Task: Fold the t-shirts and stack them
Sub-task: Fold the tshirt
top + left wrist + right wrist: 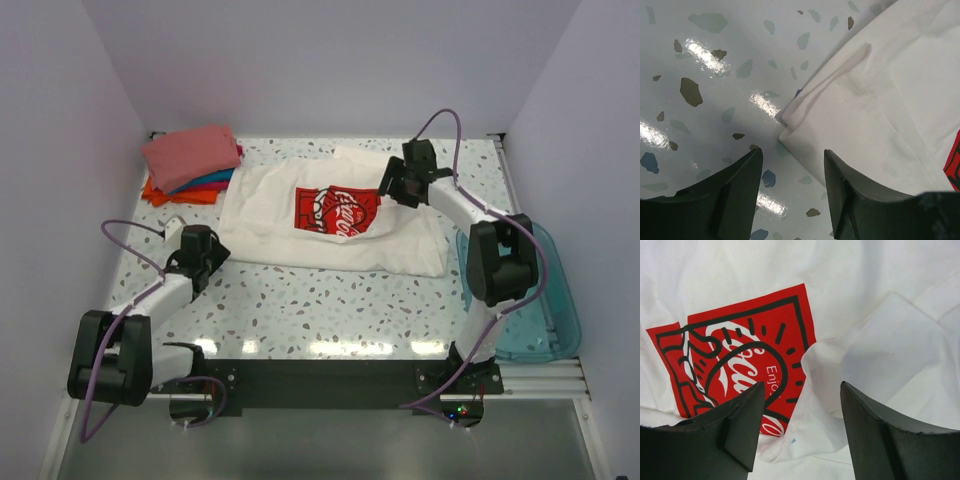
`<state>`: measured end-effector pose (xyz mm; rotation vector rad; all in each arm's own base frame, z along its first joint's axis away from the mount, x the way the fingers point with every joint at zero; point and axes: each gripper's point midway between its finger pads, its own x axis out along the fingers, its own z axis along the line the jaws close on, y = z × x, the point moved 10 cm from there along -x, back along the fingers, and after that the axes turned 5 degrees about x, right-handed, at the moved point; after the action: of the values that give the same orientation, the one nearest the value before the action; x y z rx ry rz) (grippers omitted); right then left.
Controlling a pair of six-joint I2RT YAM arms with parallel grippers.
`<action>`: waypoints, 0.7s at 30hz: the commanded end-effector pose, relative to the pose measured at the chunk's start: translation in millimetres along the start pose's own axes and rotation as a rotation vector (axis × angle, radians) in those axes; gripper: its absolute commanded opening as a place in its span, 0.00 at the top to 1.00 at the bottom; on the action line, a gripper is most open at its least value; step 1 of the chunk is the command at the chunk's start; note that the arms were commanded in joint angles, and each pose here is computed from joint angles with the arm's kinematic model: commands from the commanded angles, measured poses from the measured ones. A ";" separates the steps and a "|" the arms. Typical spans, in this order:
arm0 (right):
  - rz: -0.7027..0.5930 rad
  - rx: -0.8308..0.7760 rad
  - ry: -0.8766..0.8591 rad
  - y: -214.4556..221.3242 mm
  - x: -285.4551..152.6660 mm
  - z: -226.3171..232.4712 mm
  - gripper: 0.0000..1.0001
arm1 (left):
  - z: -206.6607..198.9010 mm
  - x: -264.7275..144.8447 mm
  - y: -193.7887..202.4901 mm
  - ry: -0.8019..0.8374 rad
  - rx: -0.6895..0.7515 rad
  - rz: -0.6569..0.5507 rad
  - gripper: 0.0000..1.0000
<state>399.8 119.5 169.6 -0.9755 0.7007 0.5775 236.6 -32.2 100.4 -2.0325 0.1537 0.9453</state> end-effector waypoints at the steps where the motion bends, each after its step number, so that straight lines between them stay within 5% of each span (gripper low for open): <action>1: -0.120 -0.005 -0.015 -30.5 -45.0 4.1 0.35 | -5.0 -5.8 -9.0 0.044 -0.005 -0.045 0.40; 8: -0.154 0.033 0.068 -5.7 -76.0 -24.3 0.44 | -6.9 -2.4 -7.9 0.058 0.006 -0.035 0.38; 21: 0.012 -0.068 0.058 32.0 -29.1 -7.2 0.66 | -18.2 24.0 -8.6 -0.003 -0.003 0.005 0.52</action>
<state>339.1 111.6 167.2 -1.0318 0.7795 0.5817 254.3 -35.7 91.7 -2.0246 0.1895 0.9750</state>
